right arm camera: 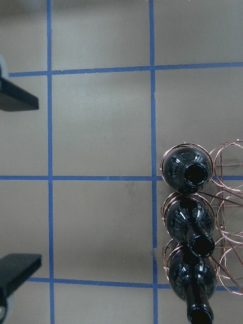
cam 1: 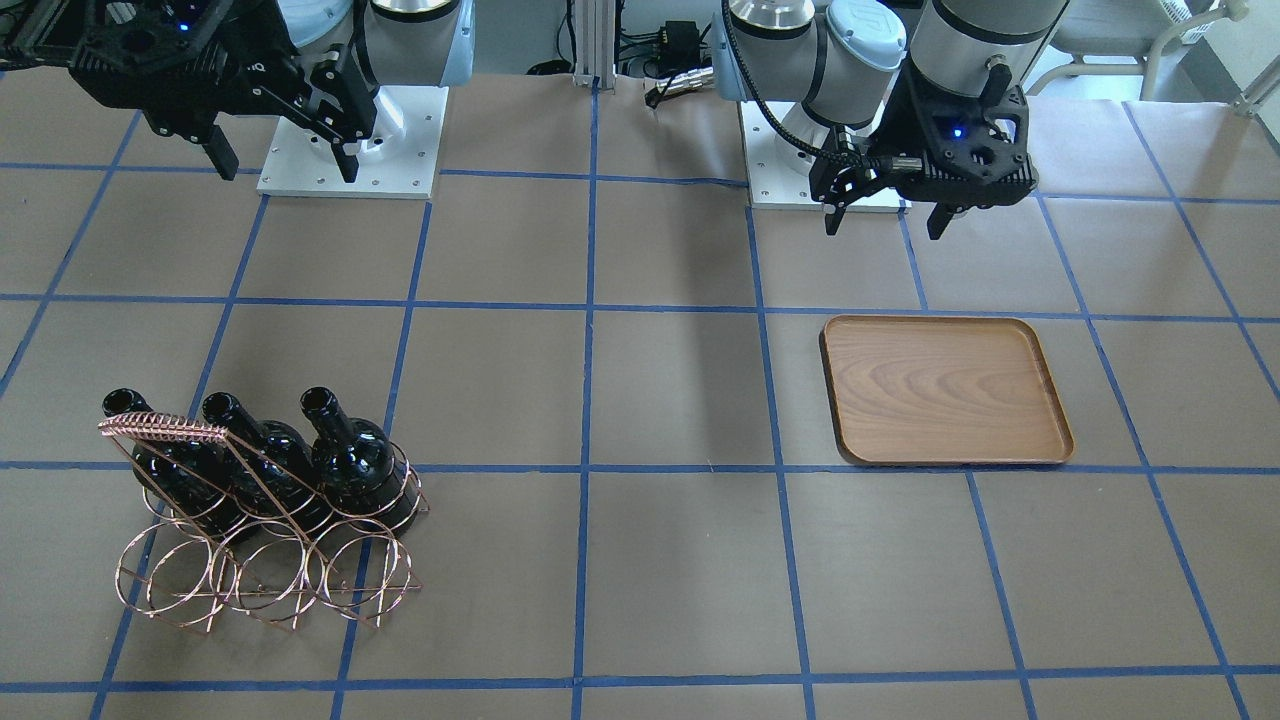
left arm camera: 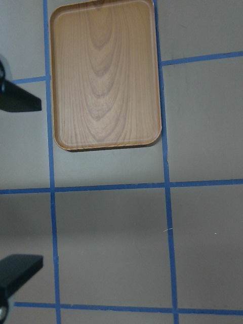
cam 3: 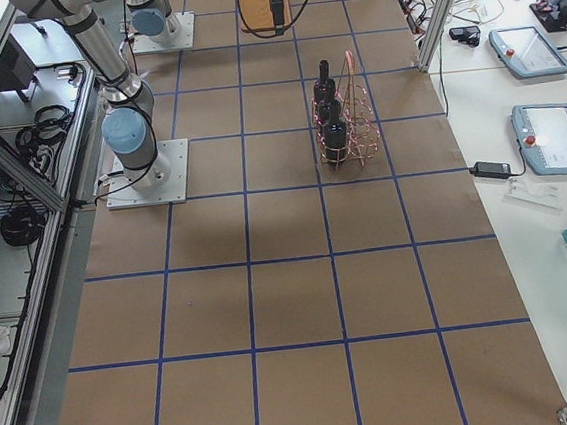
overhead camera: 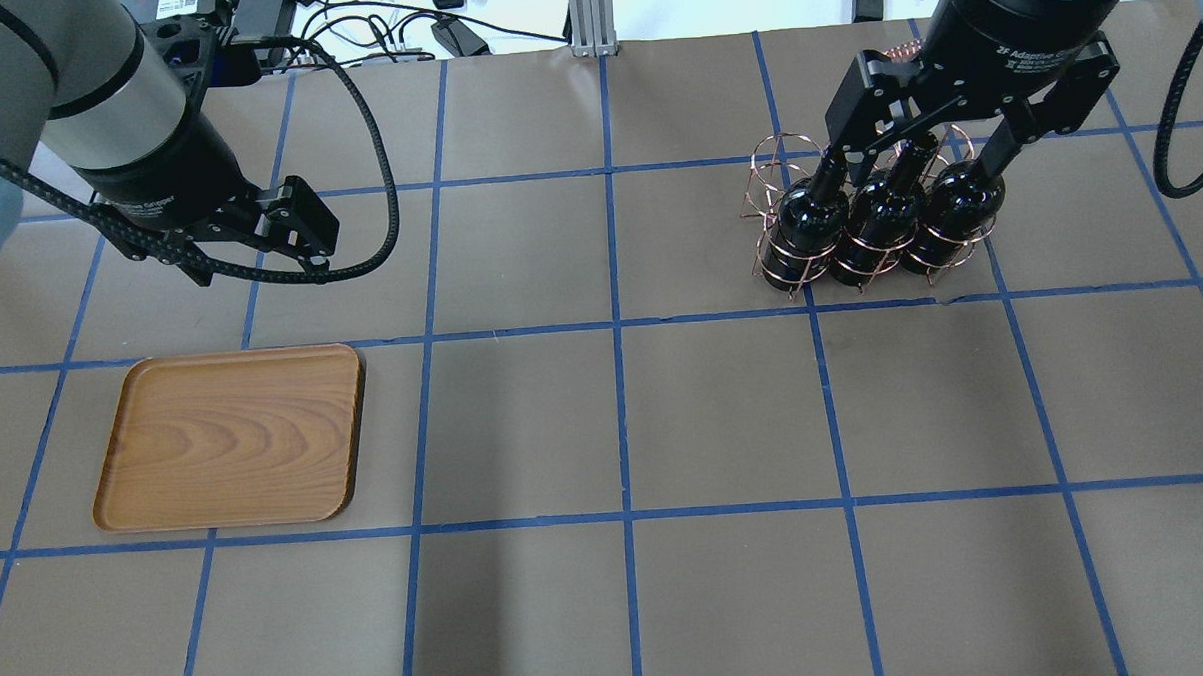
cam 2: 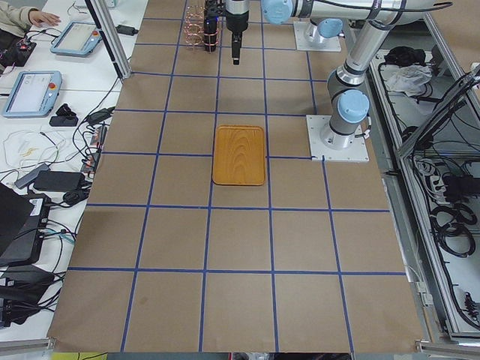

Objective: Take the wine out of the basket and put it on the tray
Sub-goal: 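Lower the right gripper onto the middle dark bottle in the copper rack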

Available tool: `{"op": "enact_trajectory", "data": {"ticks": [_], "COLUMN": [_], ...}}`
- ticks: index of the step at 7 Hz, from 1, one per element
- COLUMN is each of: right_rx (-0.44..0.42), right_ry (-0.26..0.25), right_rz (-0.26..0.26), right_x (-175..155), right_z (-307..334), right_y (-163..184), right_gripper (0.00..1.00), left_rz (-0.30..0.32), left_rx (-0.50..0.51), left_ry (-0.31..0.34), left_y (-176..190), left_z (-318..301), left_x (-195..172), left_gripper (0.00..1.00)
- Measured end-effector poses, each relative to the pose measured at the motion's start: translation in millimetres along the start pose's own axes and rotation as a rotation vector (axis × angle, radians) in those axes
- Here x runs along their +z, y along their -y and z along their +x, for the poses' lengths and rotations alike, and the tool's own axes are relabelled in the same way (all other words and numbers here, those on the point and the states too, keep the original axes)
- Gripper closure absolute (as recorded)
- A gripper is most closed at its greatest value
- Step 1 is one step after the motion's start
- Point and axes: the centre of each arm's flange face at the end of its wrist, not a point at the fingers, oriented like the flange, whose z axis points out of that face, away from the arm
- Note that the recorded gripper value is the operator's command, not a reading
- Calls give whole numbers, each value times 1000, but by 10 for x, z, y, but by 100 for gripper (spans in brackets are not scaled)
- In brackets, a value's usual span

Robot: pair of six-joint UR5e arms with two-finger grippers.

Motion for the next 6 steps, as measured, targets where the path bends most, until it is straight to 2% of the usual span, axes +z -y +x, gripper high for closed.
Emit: {"op": "enact_trajectory", "data": {"ticks": [3, 6], "right_rx": [8, -5], "right_ry": [-1, 4], "right_rz": [-28, -89], "right_x": [299, 965], "right_z": [266, 568], "right_y": [347, 868], "right_gripper": [2, 8], "left_rz": [-2, 5], "left_rx": [0, 1], "left_ry": [17, 17], "left_y": [-10, -19], "left_z": [-16, -7], "left_x": [6, -5], "left_gripper": [0, 0]}}
